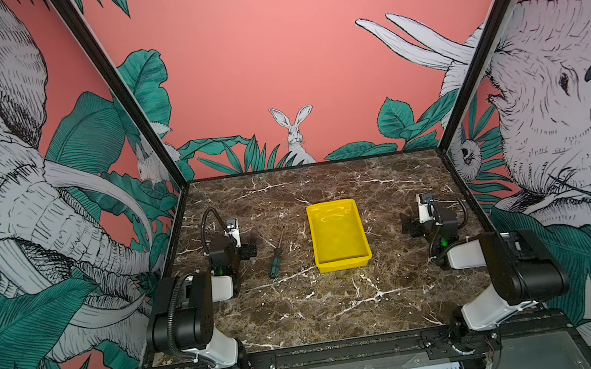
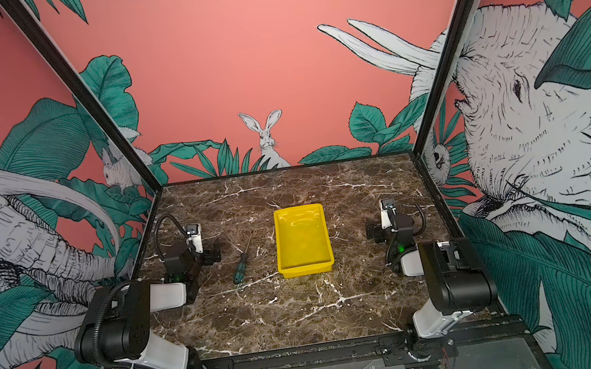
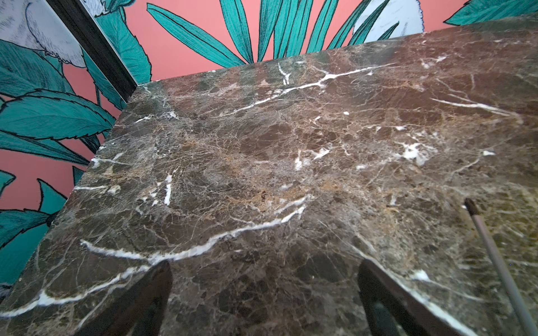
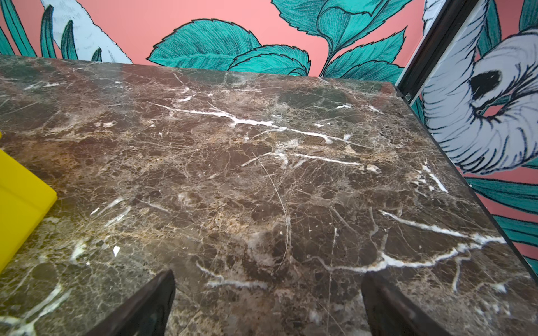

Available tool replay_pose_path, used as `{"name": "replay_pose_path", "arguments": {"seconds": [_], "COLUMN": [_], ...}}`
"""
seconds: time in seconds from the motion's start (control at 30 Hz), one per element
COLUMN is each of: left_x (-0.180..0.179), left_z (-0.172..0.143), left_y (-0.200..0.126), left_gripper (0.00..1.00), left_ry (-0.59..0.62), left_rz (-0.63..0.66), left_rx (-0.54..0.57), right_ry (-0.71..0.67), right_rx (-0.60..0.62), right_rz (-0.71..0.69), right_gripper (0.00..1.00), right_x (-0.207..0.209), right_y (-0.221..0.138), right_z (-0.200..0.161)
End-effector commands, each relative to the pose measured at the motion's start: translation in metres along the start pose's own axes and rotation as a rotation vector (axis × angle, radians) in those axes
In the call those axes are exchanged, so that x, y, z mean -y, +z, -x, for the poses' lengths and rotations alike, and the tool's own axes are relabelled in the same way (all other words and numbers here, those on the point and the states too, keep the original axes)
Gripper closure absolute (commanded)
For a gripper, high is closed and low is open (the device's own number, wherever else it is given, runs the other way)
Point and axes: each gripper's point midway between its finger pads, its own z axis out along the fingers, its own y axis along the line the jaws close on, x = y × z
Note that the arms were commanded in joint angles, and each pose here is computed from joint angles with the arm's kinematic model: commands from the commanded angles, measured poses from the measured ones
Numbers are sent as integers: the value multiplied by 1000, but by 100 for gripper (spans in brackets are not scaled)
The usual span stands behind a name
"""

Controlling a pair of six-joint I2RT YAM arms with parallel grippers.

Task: Put the screwdriver in the bin
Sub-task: Pick up the screwdriver from the center of the table.

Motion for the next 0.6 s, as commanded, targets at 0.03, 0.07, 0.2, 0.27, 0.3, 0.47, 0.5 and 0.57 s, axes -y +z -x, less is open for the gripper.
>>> {"name": "replay_pose_path", "arguments": {"seconds": [0.03, 0.07, 0.2, 0.27, 0.3, 0.47, 0.5, 0.57], "left_x": [-9, -10, -11, -11, -13, -21, -23, -24], "left_z": [20, 23, 30, 34, 36, 43, 49, 57], "left_y": [-2, -2, -8, -11, -13, -23, -25, -29], "left_gripper": [0, 0, 0, 0, 0, 0, 0, 0], "left_ry": [-16, -18, -33, -38, -44, -111, -121, -138], "left_rz": [35, 37, 27, 28, 34, 74, 83, 82], "left_rx": [42, 26, -33, -27, -22, -68, -64, -74], "right_ry": [-8, -10, -30, -28, -24, 2, 27, 84], "right_rx": [49, 49, 63, 66, 70, 11, -16, -32], "right_rz": [6, 8, 43, 46, 41, 48, 48, 57], "right_gripper": [1, 1, 1, 1, 1, 1, 1, 1], "right_x": [-1, -2, -8, -8, -7, -7, -7, -7], "right_y": [1, 0, -3, -4, -6, -18, -22, -31], "right_z": [16, 16, 19, 22, 26, 40, 44, 59]}}
